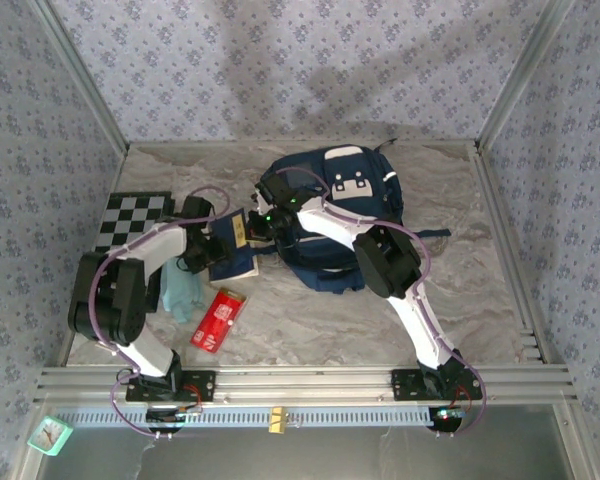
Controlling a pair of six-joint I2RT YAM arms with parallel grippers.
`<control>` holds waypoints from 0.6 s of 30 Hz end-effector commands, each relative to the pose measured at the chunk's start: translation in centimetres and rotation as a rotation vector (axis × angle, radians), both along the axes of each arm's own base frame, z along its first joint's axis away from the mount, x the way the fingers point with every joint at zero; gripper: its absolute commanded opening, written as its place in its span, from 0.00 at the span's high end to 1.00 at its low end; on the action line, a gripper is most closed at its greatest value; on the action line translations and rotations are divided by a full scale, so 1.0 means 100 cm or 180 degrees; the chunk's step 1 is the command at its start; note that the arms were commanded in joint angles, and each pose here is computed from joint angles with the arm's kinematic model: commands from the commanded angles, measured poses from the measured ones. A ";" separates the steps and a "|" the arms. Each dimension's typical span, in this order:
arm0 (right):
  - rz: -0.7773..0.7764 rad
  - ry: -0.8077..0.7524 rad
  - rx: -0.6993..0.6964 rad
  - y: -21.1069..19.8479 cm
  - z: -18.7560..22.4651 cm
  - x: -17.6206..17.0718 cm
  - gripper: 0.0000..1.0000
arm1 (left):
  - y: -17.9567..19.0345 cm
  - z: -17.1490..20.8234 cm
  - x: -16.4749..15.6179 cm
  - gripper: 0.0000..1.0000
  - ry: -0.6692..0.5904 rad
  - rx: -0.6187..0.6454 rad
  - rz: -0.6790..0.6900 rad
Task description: Pack the student bag
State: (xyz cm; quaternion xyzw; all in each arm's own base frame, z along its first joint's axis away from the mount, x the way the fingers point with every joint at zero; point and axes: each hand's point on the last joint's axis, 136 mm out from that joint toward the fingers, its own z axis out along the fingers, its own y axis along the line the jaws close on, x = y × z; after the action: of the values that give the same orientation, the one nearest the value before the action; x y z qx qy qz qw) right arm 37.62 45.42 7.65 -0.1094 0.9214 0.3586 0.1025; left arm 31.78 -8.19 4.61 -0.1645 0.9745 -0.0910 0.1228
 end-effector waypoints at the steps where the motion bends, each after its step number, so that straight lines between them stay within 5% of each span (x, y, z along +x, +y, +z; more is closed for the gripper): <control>1: 0.0018 -0.0422 0.0452 0.011 0.071 0.012 1.00 | 0.011 0.047 0.011 0.40 -0.0341 0.0008 0.0044; 9: 0.0010 -0.1016 0.1085 0.001 0.179 0.020 1.00 | 0.031 0.114 0.010 0.27 -0.0785 -0.0187 0.0150; 18: -0.0076 -0.1222 0.1533 -0.048 0.260 0.007 1.00 | 0.004 0.178 0.016 0.15 -0.1389 -0.1163 0.0001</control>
State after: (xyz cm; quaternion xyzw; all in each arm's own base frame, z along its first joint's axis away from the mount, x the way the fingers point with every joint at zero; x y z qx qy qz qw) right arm 39.55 41.54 29.49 -0.1238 0.8081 0.4991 0.2874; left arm 33.02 -5.58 19.33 -0.1856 0.9168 -0.2138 0.2816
